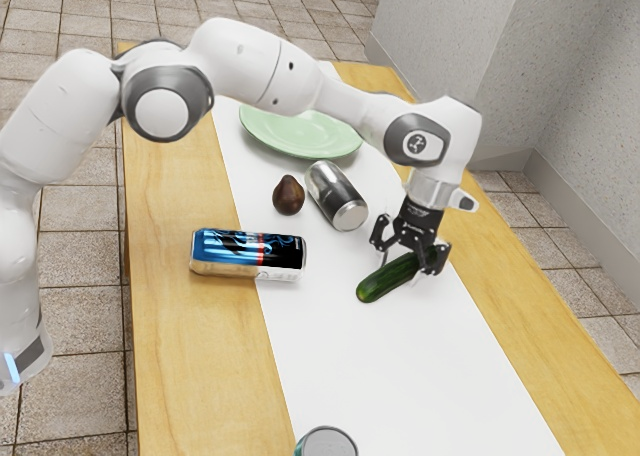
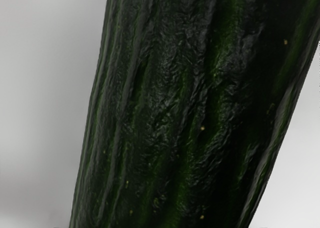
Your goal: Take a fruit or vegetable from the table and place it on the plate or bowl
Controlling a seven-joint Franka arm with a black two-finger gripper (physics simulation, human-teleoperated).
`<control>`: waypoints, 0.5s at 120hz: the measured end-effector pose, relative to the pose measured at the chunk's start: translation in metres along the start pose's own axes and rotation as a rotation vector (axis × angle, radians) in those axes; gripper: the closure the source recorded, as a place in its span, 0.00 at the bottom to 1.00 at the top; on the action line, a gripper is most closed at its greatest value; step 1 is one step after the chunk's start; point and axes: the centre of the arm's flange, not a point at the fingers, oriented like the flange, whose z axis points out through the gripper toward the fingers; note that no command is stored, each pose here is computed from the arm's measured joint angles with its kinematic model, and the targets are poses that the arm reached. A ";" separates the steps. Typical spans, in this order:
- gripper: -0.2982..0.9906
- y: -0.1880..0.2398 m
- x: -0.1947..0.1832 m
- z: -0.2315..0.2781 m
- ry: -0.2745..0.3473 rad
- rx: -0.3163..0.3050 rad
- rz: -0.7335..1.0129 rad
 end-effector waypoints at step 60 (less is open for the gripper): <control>0.62 -0.004 -0.033 -0.077 0.148 -0.049 0.076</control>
